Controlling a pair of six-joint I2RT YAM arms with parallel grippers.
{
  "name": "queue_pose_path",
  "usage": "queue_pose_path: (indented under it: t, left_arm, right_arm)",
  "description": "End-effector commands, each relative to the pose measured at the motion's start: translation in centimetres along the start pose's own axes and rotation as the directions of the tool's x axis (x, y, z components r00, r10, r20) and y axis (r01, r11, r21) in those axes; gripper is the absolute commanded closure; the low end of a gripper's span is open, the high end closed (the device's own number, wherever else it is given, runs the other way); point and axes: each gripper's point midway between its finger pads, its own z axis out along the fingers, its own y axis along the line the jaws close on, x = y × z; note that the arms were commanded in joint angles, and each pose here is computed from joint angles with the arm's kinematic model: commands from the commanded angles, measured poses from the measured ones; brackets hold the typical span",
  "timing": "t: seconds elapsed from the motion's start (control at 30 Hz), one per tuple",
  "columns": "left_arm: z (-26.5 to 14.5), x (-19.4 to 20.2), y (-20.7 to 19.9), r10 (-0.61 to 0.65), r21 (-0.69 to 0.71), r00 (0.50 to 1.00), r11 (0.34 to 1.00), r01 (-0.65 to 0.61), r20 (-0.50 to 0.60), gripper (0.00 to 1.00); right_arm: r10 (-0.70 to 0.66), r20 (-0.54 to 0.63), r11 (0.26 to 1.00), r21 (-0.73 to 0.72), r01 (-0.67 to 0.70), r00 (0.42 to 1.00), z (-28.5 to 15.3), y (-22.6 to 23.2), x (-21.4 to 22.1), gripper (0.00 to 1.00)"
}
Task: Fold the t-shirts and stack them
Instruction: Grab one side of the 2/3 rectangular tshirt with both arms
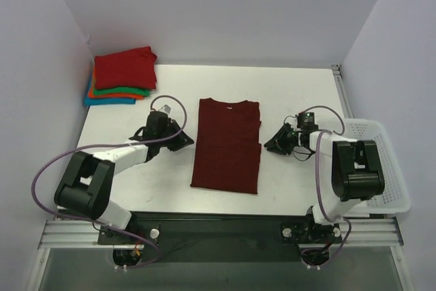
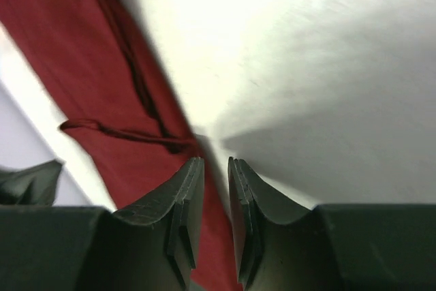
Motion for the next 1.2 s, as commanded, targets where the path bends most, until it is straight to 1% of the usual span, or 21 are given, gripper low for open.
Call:
queue_pose_path:
  t: [0.0, 0.03, 0.07, 0.1, 0.13, 0.17, 0.23, 0.27, 0.3, 0.33, 0.37, 0.4, 0.43, 0.47, 0.6, 0.63, 0.67, 0.73, 0.87, 1.0, 1.17]
  left_arm:
    - [-2.8, -0.9, -0.9, 0.054, -0.001, 0.997, 0.999, -0.054, 0.051, 0.80]
    - [-3.3, 0.0, 0.5, 0.068, -0.035, 0.997, 0.997, -0.066, 0.045, 0.77]
    - [-4.6, 0.5, 0.8, 0.078, -0.048, 0.996, 0.996, -0.076, 0.040, 0.72]
    - [-5.2, 1.2, 1.5, 0.085, -0.059, 0.996, 0.995, -0.083, 0.034, 0.65]
    - [-5.7, 1.8, 2.0, 0.101, -0.065, 0.995, 0.993, -0.099, 0.027, 0.63]
    - [-6.7, 3.2, 3.2, 0.106, -0.083, 0.994, 0.991, -0.105, 0.004, 0.61]
    - [-7.6, 4.6, 4.1, 0.116, -0.091, 0.993, 0.989, -0.117, -0.015, 0.57]
    - [-8.2, 5.5, 4.1, 0.131, -0.072, 0.991, 0.989, -0.132, -0.025, 0.55]
    - [-8.4, 6.7, 5.0, 0.130, -0.076, 0.990, 0.988, -0.133, -0.050, 0.54]
    - [-8.7, 7.6, 4.9, 0.133, -0.052, 0.989, 0.989, -0.137, -0.067, 0.52]
    - [-9.0, 7.8, 4.0, 0.152, -0.003, 0.987, 0.988, -0.152, -0.052, 0.49]
    - [-9.1, 8.9, 4.3, 0.162, 0.012, 0.984, 0.987, -0.161, -0.069, 0.46]
    - [-9.2, 9.5, 4.0, 0.155, 0.038, 0.985, 0.988, -0.152, -0.072, 0.41]
    - [-9.5, 9.3, 3.1, 0.163, 0.081, 0.986, 0.984, -0.159, -0.045, 0.41]
    - [-9.1, 10.6, 3.5, 0.155, 0.101, 0.986, 0.984, -0.148, -0.064, 0.40]
    - [-8.9, 11.1, 4.0, 0.147, 0.097, 0.986, 0.985, -0.140, -0.077, 0.41]
    - [-8.6, 10.9, 3.6, 0.146, 0.121, 0.987, 0.983, -0.137, -0.065, 0.41]
    - [-8.4, 11.4, 3.4, 0.143, 0.140, 0.987, 0.981, -0.131, -0.078, 0.43]
    - [-8.0, 11.5, 3.6, 0.142, 0.140, 0.987, 0.982, -0.130, -0.080, 0.44]
    - [-7.8, 11.9, 3.9, 0.144, 0.132, 0.985, 0.983, -0.132, -0.092, 0.46]
    - [-7.5, 12.6, 4.4, 0.140, 0.120, 0.984, 0.985, -0.126, -0.114, 0.51]
  right_arm:
    - [-0.049, 0.097, 0.990, 0.138, 0.036, 0.994, -2.8, -1.9, -0.3, 0.76]
    - [-0.032, 0.090, 0.984, 0.179, 0.015, 0.995, -3.2, -3.1, 0.7, 0.74]
    - [-0.039, 0.099, 0.982, 0.186, 0.020, 0.994, -3.6, -3.3, 1.0, 0.72]
    - [-0.053, 0.116, 0.984, 0.177, 0.032, 0.992, -4.4, -3.1, 1.4, 0.69]
    - [-0.056, 0.106, 0.982, 0.184, 0.036, 0.993, -4.7, -3.5, 2.2, 0.67]
    - [-0.045, 0.074, 0.981, 0.193, 0.030, 0.996, -4.8, -4.8, 4.0, 0.66]
    - [-0.076, 0.048, 0.982, 0.175, 0.067, 0.996, -5.3, -4.9, 6.2, 0.64]
    - [-0.080, 0.029, 0.982, 0.176, 0.074, 0.996, -5.3, -5.2, 7.4, 0.62]
    - [-0.117, 0.011, 0.977, 0.183, 0.113, 0.993, -5.4, -5.7, 9.2, 0.61]
    - [-0.133, -0.011, 0.971, 0.199, 0.132, 0.991, -5.4, -6.3, 10.5, 0.59]
    - [-0.127, -0.014, 0.970, 0.207, 0.127, 0.992, -5.5, -6.6, 11.2, 0.59]
    - [-0.151, -0.028, 0.965, 0.213, 0.153, 0.988, -5.5, -7.5, 12.7, 0.57]
    - [-0.146, -0.030, 0.966, 0.213, 0.149, 0.989, -5.6, -7.9, 13.3, 0.57]
    - [-0.137, -0.027, 0.967, 0.213, 0.139, 0.990, -5.6, -8.3, 13.8, 0.57]
    - [-0.097, -0.002, 0.981, 0.167, 0.096, 0.995, -5.8, -8.3, 15.4, 0.57]
    - [-0.114, -0.001, 0.977, 0.180, 0.113, 0.993, -5.9, -8.5, 15.7, 0.58]
    - [-0.119, 0.002, 0.977, 0.178, 0.117, 0.993, -5.9, -8.4, 15.9, 0.58]
    - [-0.117, 0.007, 0.978, 0.174, 0.114, 0.993, -6.0, -8.0, 16.2, 0.59]
    - [-0.157, -0.003, 0.968, 0.200, 0.154, 0.988, -5.8, -8.2, 17.2, 0.60]
    - [-0.157, -0.012, 0.961, 0.227, 0.156, 0.987, -5.5, -8.9, 17.9, 0.61]
    - [-0.150, 0.000, 0.961, 0.237, 0.146, 0.989, -5.2, -9.3, 18.1, 0.62]
